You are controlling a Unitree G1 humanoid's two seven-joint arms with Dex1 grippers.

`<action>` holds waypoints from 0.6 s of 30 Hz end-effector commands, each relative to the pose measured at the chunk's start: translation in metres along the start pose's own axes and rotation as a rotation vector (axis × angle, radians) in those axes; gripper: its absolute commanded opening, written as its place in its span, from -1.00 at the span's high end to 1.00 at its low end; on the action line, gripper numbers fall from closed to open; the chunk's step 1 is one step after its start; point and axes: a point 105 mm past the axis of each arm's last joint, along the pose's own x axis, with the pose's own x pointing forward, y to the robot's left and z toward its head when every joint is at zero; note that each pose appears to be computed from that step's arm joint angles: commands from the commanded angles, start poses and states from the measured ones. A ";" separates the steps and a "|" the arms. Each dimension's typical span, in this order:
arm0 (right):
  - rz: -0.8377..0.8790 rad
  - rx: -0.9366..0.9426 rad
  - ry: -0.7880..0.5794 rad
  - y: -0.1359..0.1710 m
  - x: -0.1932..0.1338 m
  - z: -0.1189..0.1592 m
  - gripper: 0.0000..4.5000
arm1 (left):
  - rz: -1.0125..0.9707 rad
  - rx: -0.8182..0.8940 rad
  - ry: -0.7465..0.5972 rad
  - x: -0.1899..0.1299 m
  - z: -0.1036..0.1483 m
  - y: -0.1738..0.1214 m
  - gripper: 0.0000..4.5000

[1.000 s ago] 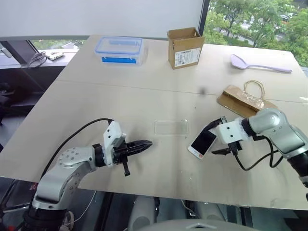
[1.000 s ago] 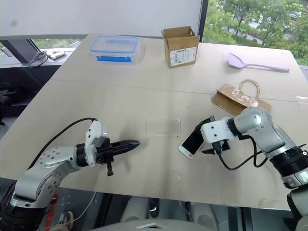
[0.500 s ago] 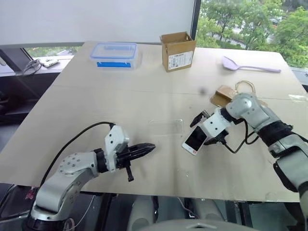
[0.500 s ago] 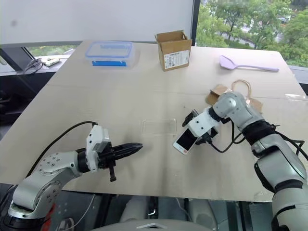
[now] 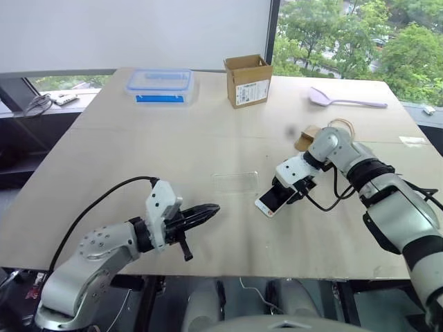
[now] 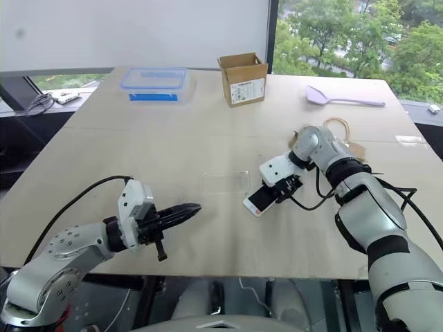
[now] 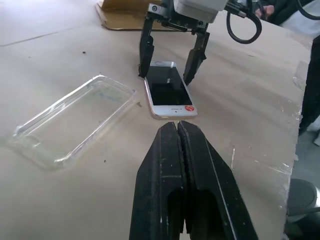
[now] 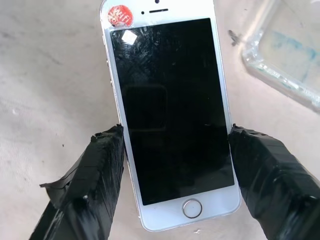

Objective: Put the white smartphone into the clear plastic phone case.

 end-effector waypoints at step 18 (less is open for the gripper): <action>-0.541 0.702 -0.288 0.063 -0.041 0.032 -0.26 | -0.033 0.084 -0.056 0.020 0.011 0.030 1.00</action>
